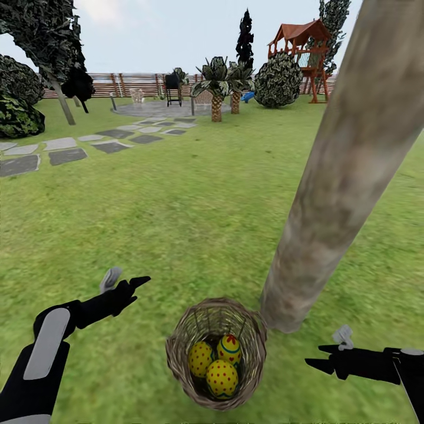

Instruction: Take the three Easter eggs out of the wicker basket on the lawn in the garden, then place them on the lawn next to a single tree (choose any tree) so that all three eggs are next to the same tree and none are left in the basket.

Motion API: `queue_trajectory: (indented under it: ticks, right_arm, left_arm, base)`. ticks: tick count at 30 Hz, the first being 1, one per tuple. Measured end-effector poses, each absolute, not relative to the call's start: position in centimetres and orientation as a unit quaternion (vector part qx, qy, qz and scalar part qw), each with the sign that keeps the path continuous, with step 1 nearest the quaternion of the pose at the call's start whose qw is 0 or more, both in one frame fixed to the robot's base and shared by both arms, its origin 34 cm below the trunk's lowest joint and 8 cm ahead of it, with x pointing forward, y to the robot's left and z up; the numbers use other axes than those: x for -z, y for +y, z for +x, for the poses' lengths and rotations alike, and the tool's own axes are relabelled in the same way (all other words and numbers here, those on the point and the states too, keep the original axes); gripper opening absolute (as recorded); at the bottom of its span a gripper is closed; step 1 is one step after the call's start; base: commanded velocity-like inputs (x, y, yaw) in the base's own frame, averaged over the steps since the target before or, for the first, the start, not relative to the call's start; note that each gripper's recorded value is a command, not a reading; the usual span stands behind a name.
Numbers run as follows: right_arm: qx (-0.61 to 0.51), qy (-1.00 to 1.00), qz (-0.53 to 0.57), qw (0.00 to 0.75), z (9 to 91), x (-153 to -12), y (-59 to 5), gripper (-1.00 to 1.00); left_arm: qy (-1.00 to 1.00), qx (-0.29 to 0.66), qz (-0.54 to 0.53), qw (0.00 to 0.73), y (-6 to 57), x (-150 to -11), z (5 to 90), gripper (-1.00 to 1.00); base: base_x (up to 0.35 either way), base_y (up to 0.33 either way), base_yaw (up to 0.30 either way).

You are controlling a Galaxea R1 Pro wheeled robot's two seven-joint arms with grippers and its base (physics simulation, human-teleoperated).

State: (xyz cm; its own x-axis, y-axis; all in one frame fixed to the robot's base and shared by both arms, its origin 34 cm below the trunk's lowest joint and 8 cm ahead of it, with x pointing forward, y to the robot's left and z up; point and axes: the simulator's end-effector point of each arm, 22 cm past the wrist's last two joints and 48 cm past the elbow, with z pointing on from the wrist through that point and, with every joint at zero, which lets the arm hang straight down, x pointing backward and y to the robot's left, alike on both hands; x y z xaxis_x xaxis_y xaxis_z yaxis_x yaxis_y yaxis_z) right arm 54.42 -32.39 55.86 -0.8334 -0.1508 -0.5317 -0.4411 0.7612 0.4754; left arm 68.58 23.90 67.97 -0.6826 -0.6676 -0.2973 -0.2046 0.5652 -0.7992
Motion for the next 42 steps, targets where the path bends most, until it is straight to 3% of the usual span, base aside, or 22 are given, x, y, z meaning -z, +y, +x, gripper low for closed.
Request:
queue_trajectory:
  ticks: [11,15,23,29,35,42]
  right_arm:
    - [-0.311,0.905,-0.163,0.24,54.4,-56.1,-32.2,1.0]
    - [-0.307,0.918,-0.129,0.214,54.1,-55.6,-32.6,1.0]
    - [-0.28,0.923,-0.128,0.232,56.0,-57.6,-33.1,1.0]
    - [-0.226,0.926,-0.132,0.273,60.0,-58.2,-26.9,1.0]
    - [-0.15,0.935,-0.199,0.251,60.3,-56.1,-22.8,1.0]
    - [-0.12,0.943,-0.215,0.222,59.6,-55.5,-22.1,1.0]
  left_arm:
    - [0.833,0.389,-0.258,0.296,23.3,-67.9,68.5,1.0]
    - [0.832,0.392,-0.256,0.297,23.1,-68.0,68.5,1.0]
    - [0.835,0.398,-0.246,0.29,21.6,-67.9,68.4,1.0]
    - [0.833,0.406,-0.245,0.287,20.5,-68.0,68.3,1.0]
    - [0.831,0.41,-0.245,0.285,20.0,-68.0,68.3,1.0]
    - [0.83,0.427,-0.233,0.272,16.8,-68.1,68.0,1.0]
  base:
    - [-0.152,0.238,0.005]
    - [-0.015,0.044,0.213]
    - [-0.001,0.003,0.122]
    - [0.0,0.0,0.003]
    - [0.0,0.0,0.0]
    - [0.0,0.0,0.013]
